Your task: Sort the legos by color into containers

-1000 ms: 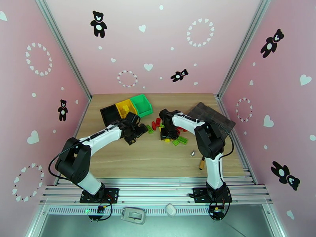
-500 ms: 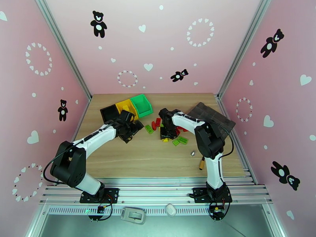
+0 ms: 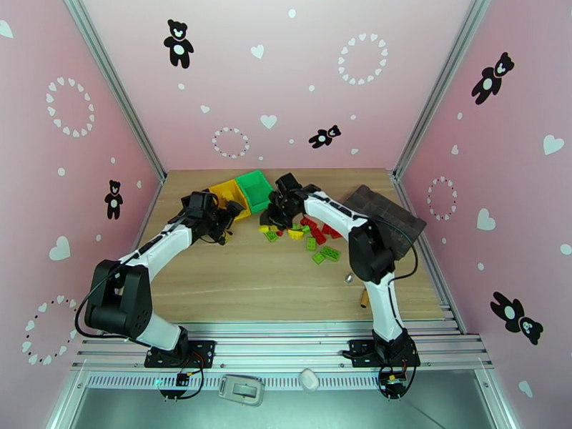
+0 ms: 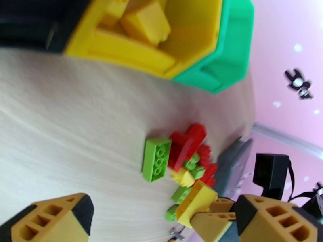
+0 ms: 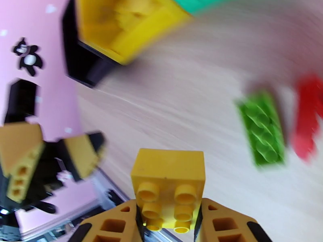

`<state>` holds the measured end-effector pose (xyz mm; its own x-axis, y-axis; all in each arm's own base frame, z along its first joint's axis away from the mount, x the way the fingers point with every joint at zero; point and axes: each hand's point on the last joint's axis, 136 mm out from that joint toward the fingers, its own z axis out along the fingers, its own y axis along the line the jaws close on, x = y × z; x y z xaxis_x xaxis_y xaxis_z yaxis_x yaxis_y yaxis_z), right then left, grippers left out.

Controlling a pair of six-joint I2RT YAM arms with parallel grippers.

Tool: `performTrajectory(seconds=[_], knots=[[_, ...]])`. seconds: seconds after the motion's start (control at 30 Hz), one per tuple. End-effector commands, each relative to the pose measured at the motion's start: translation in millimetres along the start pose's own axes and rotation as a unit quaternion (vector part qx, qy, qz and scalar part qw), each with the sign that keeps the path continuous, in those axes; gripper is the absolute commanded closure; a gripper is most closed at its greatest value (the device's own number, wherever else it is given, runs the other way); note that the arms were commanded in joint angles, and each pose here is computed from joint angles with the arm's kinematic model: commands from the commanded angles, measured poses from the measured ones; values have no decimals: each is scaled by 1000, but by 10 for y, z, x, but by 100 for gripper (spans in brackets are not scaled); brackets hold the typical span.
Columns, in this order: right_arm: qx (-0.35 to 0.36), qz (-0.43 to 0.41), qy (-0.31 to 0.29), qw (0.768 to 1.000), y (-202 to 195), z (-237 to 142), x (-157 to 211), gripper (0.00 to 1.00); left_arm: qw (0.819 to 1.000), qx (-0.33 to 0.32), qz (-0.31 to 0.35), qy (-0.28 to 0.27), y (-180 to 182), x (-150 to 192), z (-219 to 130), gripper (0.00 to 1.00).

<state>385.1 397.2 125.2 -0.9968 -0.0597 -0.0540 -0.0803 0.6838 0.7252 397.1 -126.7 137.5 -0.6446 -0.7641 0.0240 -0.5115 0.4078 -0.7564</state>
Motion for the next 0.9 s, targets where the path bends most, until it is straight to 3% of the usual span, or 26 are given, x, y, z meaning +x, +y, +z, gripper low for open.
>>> performTrajectory(seconds=[0.0,0.17,0.27,0.37,0.67,0.87], knots=[[-59,26,10,998,229,211,-194,76,998,59,-24,-11,-169,-176,-207,2],[-127,28,-23,991,659,340,-677,72,995,73,-53,-50,-102,-493,-447,2],[-190,30,-42,981,925,395,-936,54,995,67,-54,-53,-61,-548,-502,2],[-225,36,-51,972,1029,417,-1061,44,996,60,-48,-51,-37,-538,-520,1],[-164,-26,-34,986,972,185,-785,41,997,37,-32,-54,63,-451,-555,2],[-97,-66,-44,992,809,-133,-547,41,999,-1,6,-42,100,-200,-463,2]])
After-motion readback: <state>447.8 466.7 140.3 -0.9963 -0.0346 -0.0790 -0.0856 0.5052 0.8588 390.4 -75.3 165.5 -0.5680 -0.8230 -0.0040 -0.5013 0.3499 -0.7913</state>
